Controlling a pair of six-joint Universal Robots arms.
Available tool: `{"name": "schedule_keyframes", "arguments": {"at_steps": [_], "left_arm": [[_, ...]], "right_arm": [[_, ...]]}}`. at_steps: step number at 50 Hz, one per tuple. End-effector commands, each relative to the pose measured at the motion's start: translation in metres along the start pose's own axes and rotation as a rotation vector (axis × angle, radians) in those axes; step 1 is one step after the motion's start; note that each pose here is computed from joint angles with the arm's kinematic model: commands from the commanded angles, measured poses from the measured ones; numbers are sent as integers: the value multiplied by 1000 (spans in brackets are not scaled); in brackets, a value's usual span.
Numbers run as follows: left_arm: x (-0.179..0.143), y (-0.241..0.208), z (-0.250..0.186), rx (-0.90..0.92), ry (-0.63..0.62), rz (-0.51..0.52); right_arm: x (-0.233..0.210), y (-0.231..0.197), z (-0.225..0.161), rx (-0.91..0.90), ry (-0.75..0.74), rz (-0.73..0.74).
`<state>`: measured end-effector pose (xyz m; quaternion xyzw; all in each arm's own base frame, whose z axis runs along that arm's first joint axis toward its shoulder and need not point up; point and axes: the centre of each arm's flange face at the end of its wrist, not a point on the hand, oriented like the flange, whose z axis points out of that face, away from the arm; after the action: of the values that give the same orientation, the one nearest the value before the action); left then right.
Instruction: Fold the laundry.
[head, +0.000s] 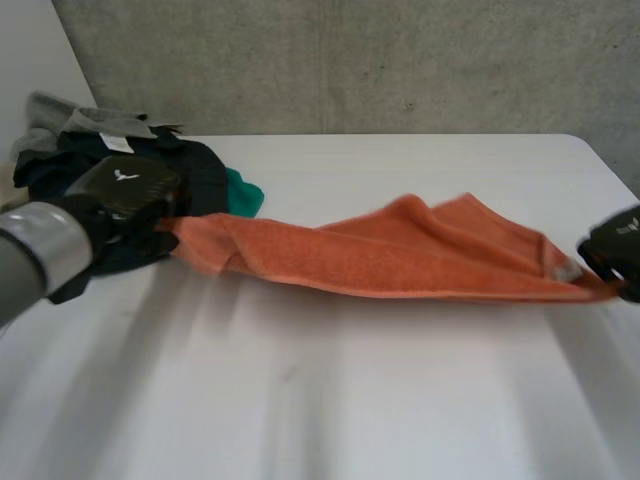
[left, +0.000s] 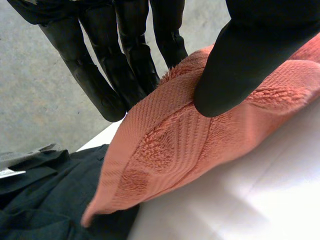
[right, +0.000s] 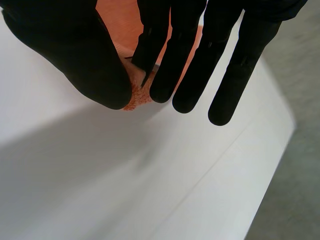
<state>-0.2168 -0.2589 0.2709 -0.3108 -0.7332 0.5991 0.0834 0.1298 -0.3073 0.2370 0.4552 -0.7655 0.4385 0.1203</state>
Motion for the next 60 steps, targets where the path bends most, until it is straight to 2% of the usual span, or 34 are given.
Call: {"name": "schedule_keyframes", "arguments": {"at_steps": [1,5,10,13,16,21,22,24,25,28,29,32,36,40,48,53,57,60], "left_arm": [[-10,2,-21,-104,88,-84],[-4,17,-11,-170,144,-103],[-5,45,40,-213,113,-81],[-7,47,65,-185,86,-58],[-14,30,95,-78,62,-30],[-35,-45,118,213,-6,-43],[-43,-76,117,332,-34,-67],[-54,-106,114,463,-70,-94],[-64,-133,108,590,-108,-125],[-78,-163,99,749,-169,-181],[-83,-175,94,825,-194,-215],[-87,-182,92,881,-209,-251],[-81,-175,97,854,-174,-255],[-76,-144,112,736,-153,-265],[-62,-38,144,399,-154,-283],[-46,48,156,143,-147,-227],[-41,92,157,6,-142,-147],[-44,101,152,-57,-143,-102]], "right_arm": [[-9,3,-43,-112,-169,-97],[-17,-8,-35,-45,-134,-92],[-21,-9,4,-7,-100,-43],[-18,-14,22,15,-68,-19],[-2,-30,45,68,42,21],[52,-69,56,252,322,119],[74,-86,52,359,427,168],[93,-100,46,464,511,207],[108,-113,39,567,586,244],[128,-128,23,714,698,296],[141,-138,9,808,775,318],[151,-149,-7,904,855,318],[143,-149,-11,893,822,294],[119,-142,0,832,703,288],[55,-89,48,601,433,320],[0,-37,92,407,260,299],[-33,-9,112,289,169,252],[-46,2,118,241,129,220]]}}
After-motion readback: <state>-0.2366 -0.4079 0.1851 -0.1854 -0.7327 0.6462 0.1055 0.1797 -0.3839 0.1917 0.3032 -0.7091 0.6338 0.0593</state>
